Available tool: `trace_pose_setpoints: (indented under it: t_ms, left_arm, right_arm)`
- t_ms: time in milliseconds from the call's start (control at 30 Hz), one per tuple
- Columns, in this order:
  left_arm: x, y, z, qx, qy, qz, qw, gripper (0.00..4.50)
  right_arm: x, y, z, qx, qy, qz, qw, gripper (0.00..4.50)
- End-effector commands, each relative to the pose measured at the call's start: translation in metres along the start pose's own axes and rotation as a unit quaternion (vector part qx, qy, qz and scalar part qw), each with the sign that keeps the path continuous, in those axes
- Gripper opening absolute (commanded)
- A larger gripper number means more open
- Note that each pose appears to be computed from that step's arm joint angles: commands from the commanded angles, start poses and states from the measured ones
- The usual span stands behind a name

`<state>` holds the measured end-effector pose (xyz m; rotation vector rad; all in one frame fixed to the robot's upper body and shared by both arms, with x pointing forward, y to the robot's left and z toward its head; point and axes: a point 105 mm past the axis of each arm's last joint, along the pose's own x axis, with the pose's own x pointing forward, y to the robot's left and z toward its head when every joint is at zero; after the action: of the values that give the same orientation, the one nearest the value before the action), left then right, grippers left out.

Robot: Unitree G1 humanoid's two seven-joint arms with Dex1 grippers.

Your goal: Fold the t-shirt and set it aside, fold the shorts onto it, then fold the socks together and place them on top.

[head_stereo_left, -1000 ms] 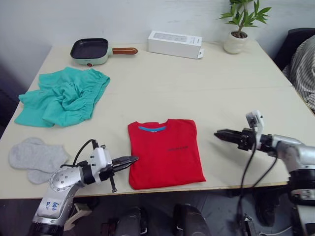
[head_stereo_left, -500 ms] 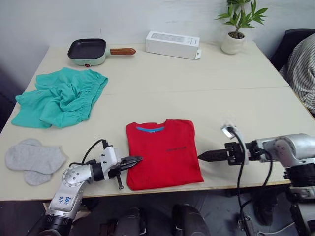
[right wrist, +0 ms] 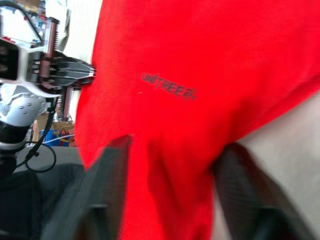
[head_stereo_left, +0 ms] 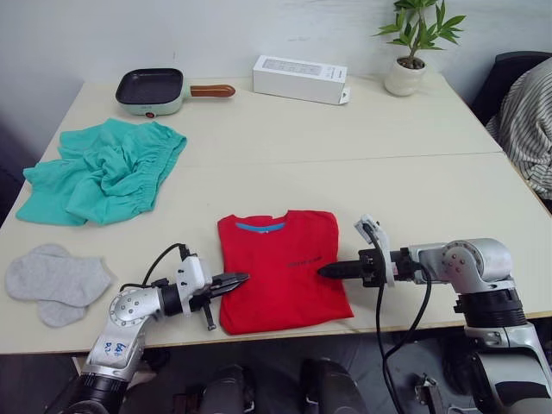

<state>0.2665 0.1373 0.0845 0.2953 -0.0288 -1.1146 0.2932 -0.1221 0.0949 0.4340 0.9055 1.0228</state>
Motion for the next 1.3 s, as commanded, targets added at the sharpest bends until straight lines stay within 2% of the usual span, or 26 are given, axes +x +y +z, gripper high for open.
trace_pose_setpoints:
  t_ms: [33, 133, 267, 300, 400, 500, 567, 767, 900, 1000, 1133, 1200, 1300]
  left_arm:
    - [0.000, 0.002, 0.005, 0.012, -0.012, 0.000, 1.000, 0.00]
    - [-0.002, 0.000, 0.010, 0.015, -0.018, -0.005, 1.000, 0.00]
    - [-0.004, -0.010, 0.026, -0.014, -0.041, -0.044, 0.998, 0.00]
    - [-0.006, -0.011, 0.033, -0.022, -0.050, -0.048, 0.997, 0.18]
    - [-0.012, -0.011, 0.053, -0.031, -0.073, -0.049, 0.996, 0.89]
    - [-0.019, -0.012, 0.068, -0.036, -0.083, -0.051, 0.995, 1.83]
    - [-0.022, -0.012, 0.075, -0.035, -0.081, -0.055, 0.995, 2.49]
    - [-0.034, -0.005, 0.080, -0.031, -0.076, -0.041, 0.996, 4.45]
    - [-0.041, -0.002, 0.078, -0.035, -0.069, -0.038, 0.996, 4.48]
    - [-0.046, 0.000, 0.076, -0.039, -0.058, -0.038, 0.997, 4.48]
    - [-0.053, 0.000, 0.071, -0.038, -0.049, -0.043, 0.997, 4.48]
    - [-0.056, 0.001, 0.068, -0.040, -0.044, -0.041, 0.997, 4.48]
    - [-0.057, 0.004, 0.064, -0.041, -0.038, -0.038, 0.998, 4.48]
  right_arm:
    - [0.009, -0.004, -0.013, 0.024, 0.014, -0.005, 1.000, 0.94]
    - [0.006, -0.004, -0.008, 0.032, -0.005, -0.007, 0.999, 0.03]
    - [-0.011, -0.002, -0.002, 0.034, -0.028, -0.005, 0.999, 0.03]
    - [-0.020, -0.002, 0.000, 0.039, -0.036, -0.006, 0.999, 0.01]
    - [-0.055, -0.008, 0.007, 0.056, -0.069, -0.020, 0.996, 0.00]
    - [-0.086, -0.017, 0.008, 0.070, -0.095, -0.043, 0.992, 0.00]
    - [-0.106, -0.024, 0.005, 0.072, -0.111, -0.060, 0.989, 0.00]
    - [-0.184, -0.066, -0.005, 0.066, -0.167, -0.172, 0.969, 0.00]
    - [-0.231, -0.089, -0.008, 0.051, -0.182, -0.260, 0.947, 0.00]
    - [-0.258, -0.107, -0.013, 0.022, -0.157, -0.347, 0.924, 0.00]
    - [-0.271, -0.117, -0.013, -0.018, -0.129, -0.390, 0.912, 0.00]
    - [-0.274, -0.123, -0.006, -0.047, -0.133, -0.421, 0.896, 0.00]
    - [-0.274, -0.124, 0.013, -0.088, -0.174, -0.426, 0.883, 0.00]
